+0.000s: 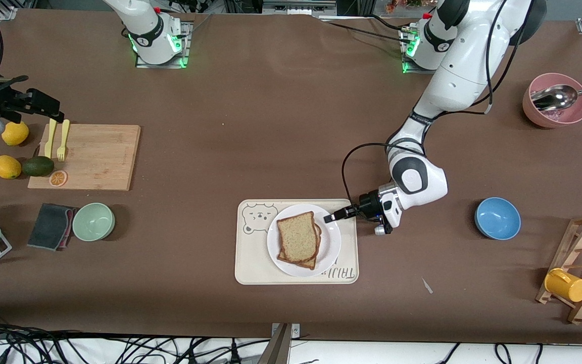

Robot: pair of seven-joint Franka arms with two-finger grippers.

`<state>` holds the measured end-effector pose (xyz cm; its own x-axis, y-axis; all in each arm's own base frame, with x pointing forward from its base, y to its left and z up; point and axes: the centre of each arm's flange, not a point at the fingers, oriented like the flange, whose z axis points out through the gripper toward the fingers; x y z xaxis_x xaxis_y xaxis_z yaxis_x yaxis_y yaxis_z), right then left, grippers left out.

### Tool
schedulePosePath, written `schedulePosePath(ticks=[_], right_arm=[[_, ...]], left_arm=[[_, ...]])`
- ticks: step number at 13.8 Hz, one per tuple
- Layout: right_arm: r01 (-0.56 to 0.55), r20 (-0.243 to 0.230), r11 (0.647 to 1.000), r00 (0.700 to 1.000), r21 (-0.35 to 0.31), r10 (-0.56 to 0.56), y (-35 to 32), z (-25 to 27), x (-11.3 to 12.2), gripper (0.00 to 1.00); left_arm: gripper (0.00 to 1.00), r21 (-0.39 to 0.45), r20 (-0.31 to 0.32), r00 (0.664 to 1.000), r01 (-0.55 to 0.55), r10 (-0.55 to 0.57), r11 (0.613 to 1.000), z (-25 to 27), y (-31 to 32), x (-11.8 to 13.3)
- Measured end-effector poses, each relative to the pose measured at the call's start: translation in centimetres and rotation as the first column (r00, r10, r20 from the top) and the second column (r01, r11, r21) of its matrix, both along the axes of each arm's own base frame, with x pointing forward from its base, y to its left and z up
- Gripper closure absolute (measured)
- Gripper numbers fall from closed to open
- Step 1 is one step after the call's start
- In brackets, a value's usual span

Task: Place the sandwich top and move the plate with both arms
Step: 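Drag the plate with the left gripper onto the bear tray, then open the left gripper and release the plate rim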

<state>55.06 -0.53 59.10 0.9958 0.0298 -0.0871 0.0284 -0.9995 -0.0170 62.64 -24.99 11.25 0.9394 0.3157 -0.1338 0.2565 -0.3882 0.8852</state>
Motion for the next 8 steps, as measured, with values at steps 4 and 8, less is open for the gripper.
schedulePosePath(ticks=[4, 8], right_arm=[[0.000, 0.000, 1.000, 1.000, 0.000, 0.000, 0.00, 0.00, 0.00, 0.00], [0.000, 0.000, 1.000, 1.000, 0.000, 0.000, 0.00, 0.00, 0.00, 0.00]], left_arm=[[0.81, 0.000, 0.001, 1.000, -0.002, 0.002, 1.000, 0.00, 0.10, 0.07], [0.54, 0.000, 0.001, 1.000, -0.001, 0.001, 1.000, 0.05, 0.11, 0.06]])
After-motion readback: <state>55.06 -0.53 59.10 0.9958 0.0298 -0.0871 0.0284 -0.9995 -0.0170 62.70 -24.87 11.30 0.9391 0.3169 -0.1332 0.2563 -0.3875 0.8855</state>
